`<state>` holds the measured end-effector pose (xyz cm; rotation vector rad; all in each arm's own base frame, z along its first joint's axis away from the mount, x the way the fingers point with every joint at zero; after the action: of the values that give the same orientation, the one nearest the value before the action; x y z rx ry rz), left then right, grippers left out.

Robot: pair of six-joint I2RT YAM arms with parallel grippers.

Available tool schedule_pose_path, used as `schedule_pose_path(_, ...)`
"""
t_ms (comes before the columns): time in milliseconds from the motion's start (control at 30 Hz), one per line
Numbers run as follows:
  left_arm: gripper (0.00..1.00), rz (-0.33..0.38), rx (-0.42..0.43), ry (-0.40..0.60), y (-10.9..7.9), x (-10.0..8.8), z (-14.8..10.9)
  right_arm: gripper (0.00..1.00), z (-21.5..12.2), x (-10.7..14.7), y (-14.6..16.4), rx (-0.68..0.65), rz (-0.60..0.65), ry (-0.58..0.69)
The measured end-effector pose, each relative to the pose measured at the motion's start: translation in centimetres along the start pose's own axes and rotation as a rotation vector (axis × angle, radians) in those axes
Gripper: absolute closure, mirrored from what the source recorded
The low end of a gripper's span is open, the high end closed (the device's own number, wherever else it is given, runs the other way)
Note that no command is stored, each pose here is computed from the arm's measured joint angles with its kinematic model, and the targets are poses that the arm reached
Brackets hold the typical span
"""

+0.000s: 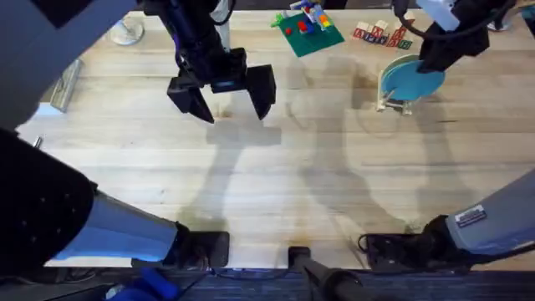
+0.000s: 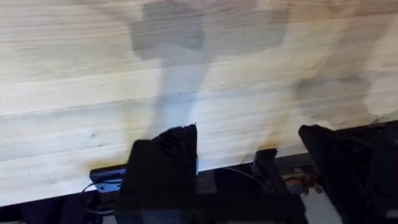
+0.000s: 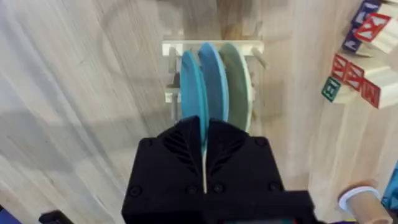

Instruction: Pick up the plates from the table one by one and place each into a slot on the dish rack.

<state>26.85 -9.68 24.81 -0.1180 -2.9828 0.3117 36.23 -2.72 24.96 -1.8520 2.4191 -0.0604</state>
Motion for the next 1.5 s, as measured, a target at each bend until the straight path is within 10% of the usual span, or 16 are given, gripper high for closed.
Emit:
schedule_pose_path(200,0.006,0.000,0.000,0.000,0.0,0.0,0.0,0.956,0.2,0.0,-0.1,-0.005,0.000,0.001)
schedule_pose_path(333,0.006,0.000,0.000,0.000,0.0,0.0,0.0,0.627,0.2,0.0,0.0,-0.007,-0.001,0.001)
schedule_pose_path(633,0.006,0.000,0.000,0.000,0.0,0.0,0.0,0.580,0.2,0.0,0.0,-0.011,0.001,0.002)
schedule_pose_path(833,0.006,0.000,0.000,0.000,0.0,0.0,0.0,0.021,0.1,-0.5,0.1,-0.010,-0.014,0.000)
schedule_pose_path(1233,0.006,0.000,0.000,0.000,0.0,0.0,0.0,0.006,-3.7,-3.4,2.2,0.082,-0.083,-0.091)
schedule_pose_path(1500,0.007,0.000,0.000,0.000,0.0,0.0,0.0,0.006,-4.0,-5.6,3.1,0.065,0.102,-0.130)
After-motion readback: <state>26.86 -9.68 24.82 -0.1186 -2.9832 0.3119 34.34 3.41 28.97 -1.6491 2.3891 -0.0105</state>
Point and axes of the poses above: each hand's point on the last joint's axis, 136 mm out from that joint toward the fingers, its own z axis out along the fingers, its own y axis along the line the jaws close on, x = y × z, the point moved 9 cm from there along -z, back along the fingers, and after that the axes turned 5 degrees about z, right-handed, at the moved point
